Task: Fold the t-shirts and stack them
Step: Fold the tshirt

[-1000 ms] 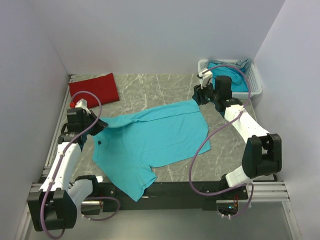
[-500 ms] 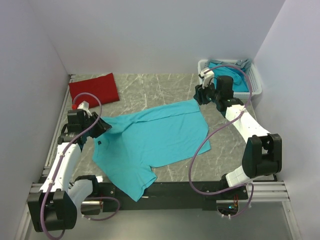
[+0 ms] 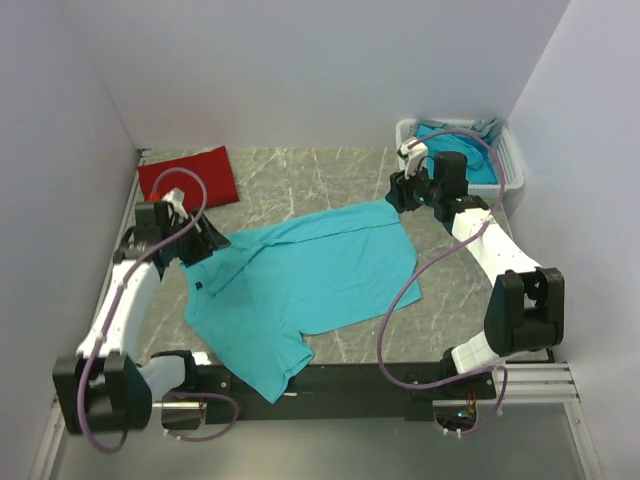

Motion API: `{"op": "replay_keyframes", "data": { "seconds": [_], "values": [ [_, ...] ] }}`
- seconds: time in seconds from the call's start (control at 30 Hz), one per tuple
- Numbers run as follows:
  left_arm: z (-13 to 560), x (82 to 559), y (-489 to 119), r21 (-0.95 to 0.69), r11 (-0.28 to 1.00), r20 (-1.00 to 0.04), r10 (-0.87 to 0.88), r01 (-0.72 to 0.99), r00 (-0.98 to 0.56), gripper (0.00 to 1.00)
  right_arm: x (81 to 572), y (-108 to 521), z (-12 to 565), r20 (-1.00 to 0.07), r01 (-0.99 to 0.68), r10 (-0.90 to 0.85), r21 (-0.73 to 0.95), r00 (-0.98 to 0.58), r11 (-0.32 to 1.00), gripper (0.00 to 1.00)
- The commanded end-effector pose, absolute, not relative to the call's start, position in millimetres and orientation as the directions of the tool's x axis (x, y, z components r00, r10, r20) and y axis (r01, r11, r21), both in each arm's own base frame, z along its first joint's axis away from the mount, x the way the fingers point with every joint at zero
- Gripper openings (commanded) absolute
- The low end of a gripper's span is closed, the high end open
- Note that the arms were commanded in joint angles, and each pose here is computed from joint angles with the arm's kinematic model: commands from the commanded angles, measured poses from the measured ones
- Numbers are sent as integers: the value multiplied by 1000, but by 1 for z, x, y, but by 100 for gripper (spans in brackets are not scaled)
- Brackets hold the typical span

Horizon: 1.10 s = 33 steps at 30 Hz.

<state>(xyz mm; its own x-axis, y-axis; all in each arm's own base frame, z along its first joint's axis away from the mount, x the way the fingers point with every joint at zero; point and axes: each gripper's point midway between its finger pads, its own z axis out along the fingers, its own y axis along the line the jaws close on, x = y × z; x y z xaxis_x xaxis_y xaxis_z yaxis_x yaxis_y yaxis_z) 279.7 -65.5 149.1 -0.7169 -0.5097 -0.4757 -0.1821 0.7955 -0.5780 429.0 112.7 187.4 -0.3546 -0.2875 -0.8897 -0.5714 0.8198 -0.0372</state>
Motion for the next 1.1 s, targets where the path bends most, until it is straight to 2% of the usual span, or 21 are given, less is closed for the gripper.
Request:
{"op": "replay_keyframes", "data": {
  "seconds": [0.0,0.1,0.23,0.3,0.4,0.53,0.77,1.07],
  "values": [
    [154,321,-59,-538,832,-524,-455,-135,-720,66,415,128,225,-911,-647,-275,-12,-307,762,53],
    [135,339,-61,-525,842,-478,-412,-123,-776,66,382,152,235,-885,-723,-300,59,-357,688,53],
    [115,357,-67,-490,864,-456,-365,-113,-812,65,348,175,250,-898,-792,-285,105,-336,602,54],
    [104,360,-70,-463,880,-450,-336,-105,-827,65,338,171,254,-912,-800,-289,67,-292,597,54],
    [85,360,-75,-419,903,-428,-283,-89,-858,65,343,151,239,-918,-764,-278,40,-282,645,55],
    [64,360,-68,-356,928,-400,-259,-111,-879,59,342,141,234,-913,-767,-232,122,-335,630,55],
    [50,362,-51,-243,957,-401,-248,-158,-882,58,338,140,238,-923,-775,-214,123,-319,620,55],
    [33,344,-66,-253,958,-327,-214,-133,-920,42,338,132,239,-925,-765,-188,145,-329,627,55]
  ]
}}
